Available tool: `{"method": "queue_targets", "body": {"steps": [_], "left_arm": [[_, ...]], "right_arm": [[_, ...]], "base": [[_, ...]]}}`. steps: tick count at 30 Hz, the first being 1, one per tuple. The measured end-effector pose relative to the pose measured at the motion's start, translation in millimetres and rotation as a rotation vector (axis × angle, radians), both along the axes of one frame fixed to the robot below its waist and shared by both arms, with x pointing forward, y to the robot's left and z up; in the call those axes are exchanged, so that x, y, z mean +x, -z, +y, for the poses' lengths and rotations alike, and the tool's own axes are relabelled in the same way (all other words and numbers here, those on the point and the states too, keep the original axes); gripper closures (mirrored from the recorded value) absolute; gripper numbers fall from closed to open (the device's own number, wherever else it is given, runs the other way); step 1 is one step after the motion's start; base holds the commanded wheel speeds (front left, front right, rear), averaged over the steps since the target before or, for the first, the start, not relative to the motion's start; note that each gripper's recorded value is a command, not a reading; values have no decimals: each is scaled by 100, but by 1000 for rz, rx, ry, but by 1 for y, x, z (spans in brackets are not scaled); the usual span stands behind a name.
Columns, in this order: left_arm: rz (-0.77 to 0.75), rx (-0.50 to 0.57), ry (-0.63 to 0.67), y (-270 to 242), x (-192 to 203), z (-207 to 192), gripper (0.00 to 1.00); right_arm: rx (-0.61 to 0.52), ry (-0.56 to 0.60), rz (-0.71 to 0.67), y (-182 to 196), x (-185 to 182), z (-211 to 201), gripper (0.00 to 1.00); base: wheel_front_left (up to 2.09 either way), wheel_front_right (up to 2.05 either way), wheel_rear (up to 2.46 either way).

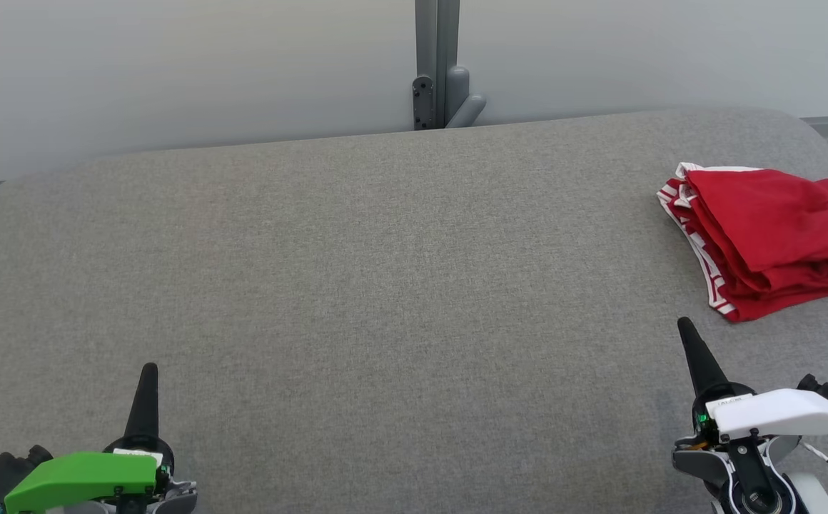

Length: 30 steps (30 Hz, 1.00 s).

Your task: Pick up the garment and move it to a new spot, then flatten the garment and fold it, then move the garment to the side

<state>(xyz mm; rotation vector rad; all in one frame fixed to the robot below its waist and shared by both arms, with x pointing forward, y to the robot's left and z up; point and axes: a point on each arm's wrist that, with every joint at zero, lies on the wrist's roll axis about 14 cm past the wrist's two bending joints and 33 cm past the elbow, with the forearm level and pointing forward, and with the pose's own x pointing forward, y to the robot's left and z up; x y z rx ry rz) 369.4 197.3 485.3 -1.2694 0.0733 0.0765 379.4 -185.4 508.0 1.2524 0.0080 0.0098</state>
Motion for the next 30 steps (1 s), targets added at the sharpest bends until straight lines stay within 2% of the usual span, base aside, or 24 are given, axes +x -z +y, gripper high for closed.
{"method": "queue_targets", "body": {"steps": [30], "left_arm": [[-69, -223, -8, -16, 2, 6, 100]], "right_arm": [[238, 2, -1, -3, -1, -6, 100]], "base": [[0, 0, 0]]}}
